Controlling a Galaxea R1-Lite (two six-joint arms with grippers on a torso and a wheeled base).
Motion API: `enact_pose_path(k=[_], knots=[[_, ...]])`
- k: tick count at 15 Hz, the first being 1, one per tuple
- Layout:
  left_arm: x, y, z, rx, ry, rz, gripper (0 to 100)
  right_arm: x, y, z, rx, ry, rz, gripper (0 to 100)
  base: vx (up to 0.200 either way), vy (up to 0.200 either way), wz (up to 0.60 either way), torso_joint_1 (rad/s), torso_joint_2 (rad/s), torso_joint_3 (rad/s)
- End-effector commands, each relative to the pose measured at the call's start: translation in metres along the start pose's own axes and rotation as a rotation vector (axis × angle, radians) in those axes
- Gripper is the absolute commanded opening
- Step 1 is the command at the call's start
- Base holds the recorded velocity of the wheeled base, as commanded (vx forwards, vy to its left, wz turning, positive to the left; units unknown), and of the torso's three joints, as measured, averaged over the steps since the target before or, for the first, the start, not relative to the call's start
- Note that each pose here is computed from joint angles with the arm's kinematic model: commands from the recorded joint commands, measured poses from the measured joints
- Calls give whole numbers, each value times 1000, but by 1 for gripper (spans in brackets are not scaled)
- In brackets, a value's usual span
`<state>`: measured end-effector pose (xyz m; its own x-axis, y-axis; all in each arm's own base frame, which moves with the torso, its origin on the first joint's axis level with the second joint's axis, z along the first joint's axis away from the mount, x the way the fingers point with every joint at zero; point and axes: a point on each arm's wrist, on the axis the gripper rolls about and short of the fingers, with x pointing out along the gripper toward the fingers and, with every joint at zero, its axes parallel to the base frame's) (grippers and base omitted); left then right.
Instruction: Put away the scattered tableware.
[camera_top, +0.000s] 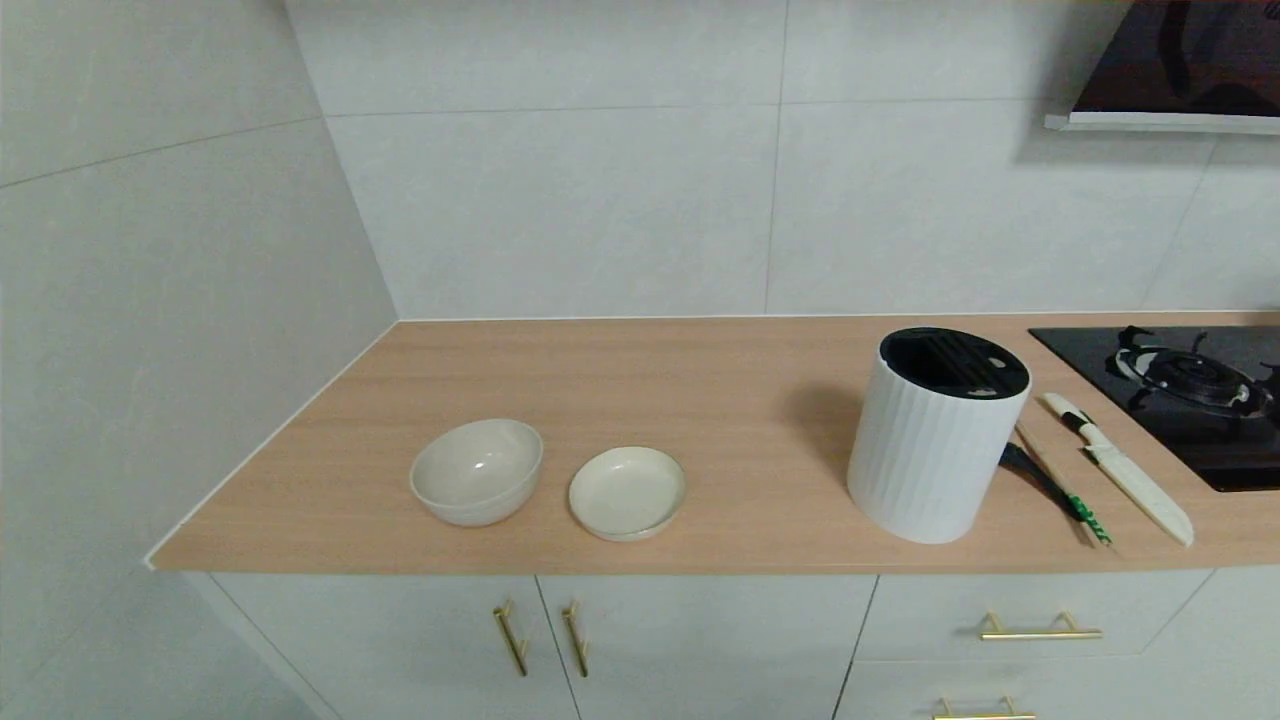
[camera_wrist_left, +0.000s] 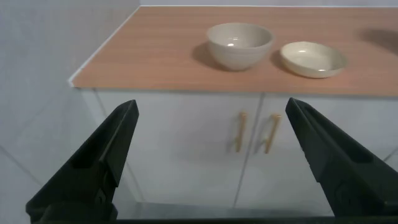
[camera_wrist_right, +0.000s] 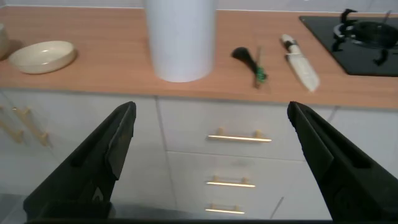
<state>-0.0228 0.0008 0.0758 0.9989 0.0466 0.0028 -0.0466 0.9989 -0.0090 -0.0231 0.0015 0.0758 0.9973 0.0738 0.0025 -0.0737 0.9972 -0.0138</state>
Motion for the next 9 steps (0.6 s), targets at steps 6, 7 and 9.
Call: enact_pose_path(k=[6,7,9], knots=[[0,0,0,0,0,1,100,0,0,0,0,3,1,100,0,200,0,0,2,2],[0,0,0,0,0,1,100,0,0,0,0,1,1,100,0,200,0,7,2,7],[0,0,0,0,0,1,100,0,0,0,0,1,1,100,0,200,0,2,2,2]])
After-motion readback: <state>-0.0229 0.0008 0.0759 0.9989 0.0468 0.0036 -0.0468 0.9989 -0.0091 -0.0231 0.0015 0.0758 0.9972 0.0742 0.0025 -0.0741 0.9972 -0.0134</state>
